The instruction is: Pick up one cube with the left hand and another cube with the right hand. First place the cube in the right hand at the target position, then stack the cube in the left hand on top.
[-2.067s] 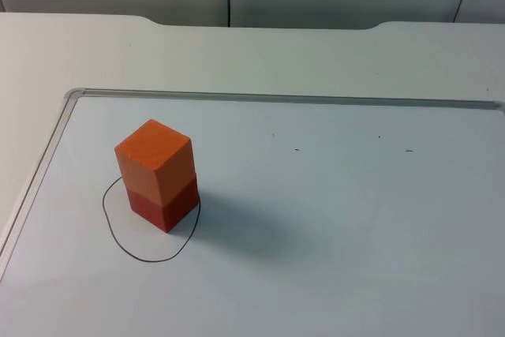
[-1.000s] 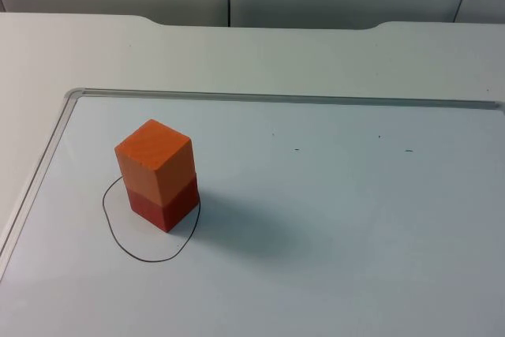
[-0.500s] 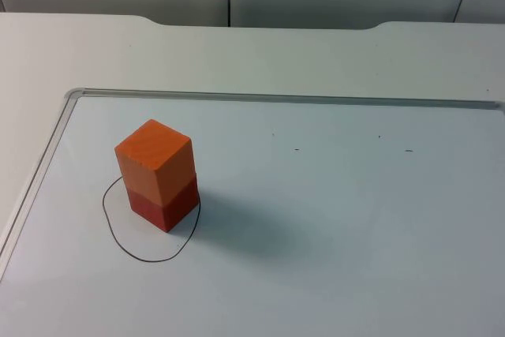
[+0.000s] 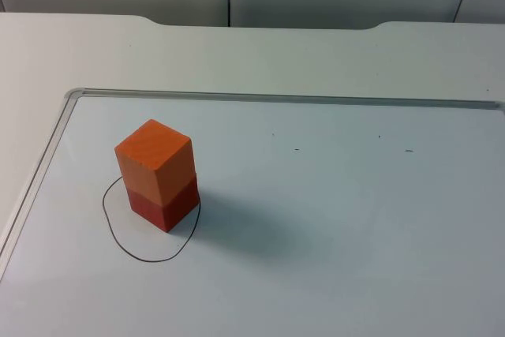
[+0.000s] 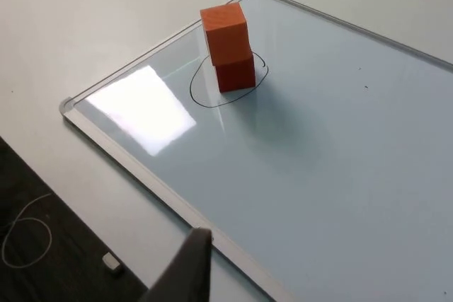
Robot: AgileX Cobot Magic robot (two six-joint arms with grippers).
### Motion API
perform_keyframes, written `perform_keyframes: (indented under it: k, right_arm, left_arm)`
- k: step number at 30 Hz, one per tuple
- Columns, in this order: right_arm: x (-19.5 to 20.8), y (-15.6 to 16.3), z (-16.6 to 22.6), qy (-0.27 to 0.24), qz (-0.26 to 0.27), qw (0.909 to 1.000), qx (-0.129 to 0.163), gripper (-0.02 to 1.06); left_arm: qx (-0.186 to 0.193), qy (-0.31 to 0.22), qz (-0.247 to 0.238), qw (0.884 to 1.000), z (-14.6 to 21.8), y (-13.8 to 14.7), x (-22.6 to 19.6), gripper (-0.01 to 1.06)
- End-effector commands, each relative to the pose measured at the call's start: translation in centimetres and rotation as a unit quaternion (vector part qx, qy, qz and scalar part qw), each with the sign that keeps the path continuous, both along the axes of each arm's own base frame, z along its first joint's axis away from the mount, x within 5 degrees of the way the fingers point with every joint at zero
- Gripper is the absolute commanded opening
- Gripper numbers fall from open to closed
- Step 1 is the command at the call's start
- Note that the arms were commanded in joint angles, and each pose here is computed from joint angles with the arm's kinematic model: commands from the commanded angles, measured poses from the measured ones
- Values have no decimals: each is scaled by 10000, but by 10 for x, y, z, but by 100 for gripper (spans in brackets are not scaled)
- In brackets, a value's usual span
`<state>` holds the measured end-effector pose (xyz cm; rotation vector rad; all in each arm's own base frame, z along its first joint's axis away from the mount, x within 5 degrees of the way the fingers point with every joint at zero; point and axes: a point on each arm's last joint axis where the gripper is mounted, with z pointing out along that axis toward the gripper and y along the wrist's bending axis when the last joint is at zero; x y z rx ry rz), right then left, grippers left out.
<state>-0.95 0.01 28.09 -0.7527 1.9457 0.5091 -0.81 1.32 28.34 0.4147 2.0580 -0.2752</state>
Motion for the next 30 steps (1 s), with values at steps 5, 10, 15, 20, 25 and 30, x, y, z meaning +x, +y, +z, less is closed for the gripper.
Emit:
perform_keyframes:
  k: [5,10,15,20,25,30]
  right_arm:
    - [0,0,-2,53,-77,10000,24,98]
    - [1,0,-3,84,-126,9999,41,98]
    - [1,0,-3,78,-132,9999,35,98]
    - [1,0,-3,78,-132,9999,35,98]
    - [1,0,-3,78,-132,9999,35,98]
    - [1,0,-3,78,-132,9999,35,98]
  left_arm:
    - [-90,11,5,10000,-1,0,-1,105]
    - [-90,11,5,10000,-1,0,-1,105]
    - [-90,11,5,10000,-1,0,-1,105]
    - [-90,11,5,10000,-1,0,-1,105]
    - [-59,-61,58,9999,-1,0,1,105]
    - [10,-219,-106,9997,-4,-4,5,105]
